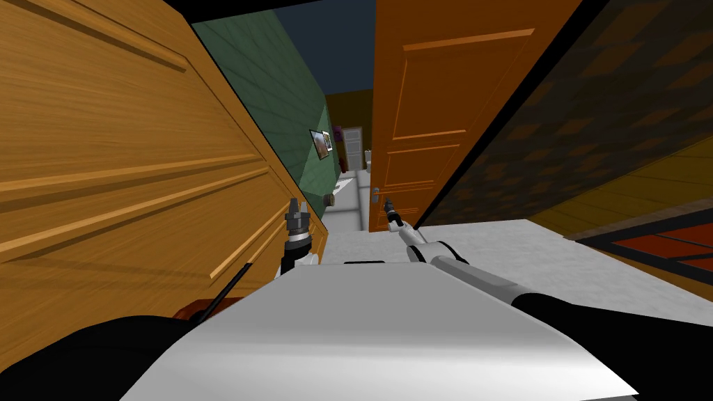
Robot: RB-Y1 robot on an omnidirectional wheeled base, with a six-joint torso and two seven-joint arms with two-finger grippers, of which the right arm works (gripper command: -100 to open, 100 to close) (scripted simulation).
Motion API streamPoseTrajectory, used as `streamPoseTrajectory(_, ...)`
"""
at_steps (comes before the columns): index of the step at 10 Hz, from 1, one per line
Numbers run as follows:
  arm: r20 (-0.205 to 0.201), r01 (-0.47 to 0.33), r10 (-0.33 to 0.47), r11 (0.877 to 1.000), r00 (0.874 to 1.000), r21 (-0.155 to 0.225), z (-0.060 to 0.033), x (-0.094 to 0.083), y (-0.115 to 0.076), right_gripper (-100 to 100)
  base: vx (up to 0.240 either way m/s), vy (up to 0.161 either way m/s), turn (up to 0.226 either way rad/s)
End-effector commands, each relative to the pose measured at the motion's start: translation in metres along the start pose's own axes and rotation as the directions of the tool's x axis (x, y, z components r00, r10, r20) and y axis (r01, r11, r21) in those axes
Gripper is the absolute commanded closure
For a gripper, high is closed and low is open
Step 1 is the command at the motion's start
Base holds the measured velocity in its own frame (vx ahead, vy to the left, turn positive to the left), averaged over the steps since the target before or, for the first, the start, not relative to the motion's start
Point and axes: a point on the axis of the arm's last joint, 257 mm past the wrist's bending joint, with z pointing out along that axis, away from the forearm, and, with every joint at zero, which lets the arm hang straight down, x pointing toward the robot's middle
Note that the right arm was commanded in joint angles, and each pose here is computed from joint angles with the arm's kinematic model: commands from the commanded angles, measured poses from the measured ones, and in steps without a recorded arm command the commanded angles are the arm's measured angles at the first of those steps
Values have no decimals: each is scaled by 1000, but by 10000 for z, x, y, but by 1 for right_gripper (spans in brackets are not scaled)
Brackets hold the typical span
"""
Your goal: Pull the door open
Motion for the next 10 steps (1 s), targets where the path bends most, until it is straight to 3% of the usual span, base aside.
streamPoseTrajectory(1, 3, 1, -1, 1000, 1000, 18, 23, -9, -44, -100, 80, -29, 13)
streamPoseTrajectory(3, 4, 1, -1, 1000, 1000, 22, 26, -13, -57, -100, 58, -24, 9)
streamPoseTrajectory(4, 32, 0, -1, 1000, 999, 26, -30, -292, -83, -100, 78, 46, 192)
streamPoseTrajectory(5, 42, -1, -1, 1000, 999, 26, -53, -395, -89, -100, 143, 63, 181)
streamPoseTrajectory(6, 65, -1, -1, 1000, 998, 28, -107, -621, -98, -100, 188, 93, 203)
streamPoseTrajectory(7, 52, -1, 2, 1000, 999, -21, -22, -566, 121, -100, 132, 62, 39)
streamPoseTrajectory(8, 48, -1, 3, 999, 999, -36, 13, -544, 206, -100, 46, 21, -27)
streamPoseTrajectory(10, 62, -1, 0, 1000, 998, 17, -87, -609, -49, -100, -4, 0, 0)
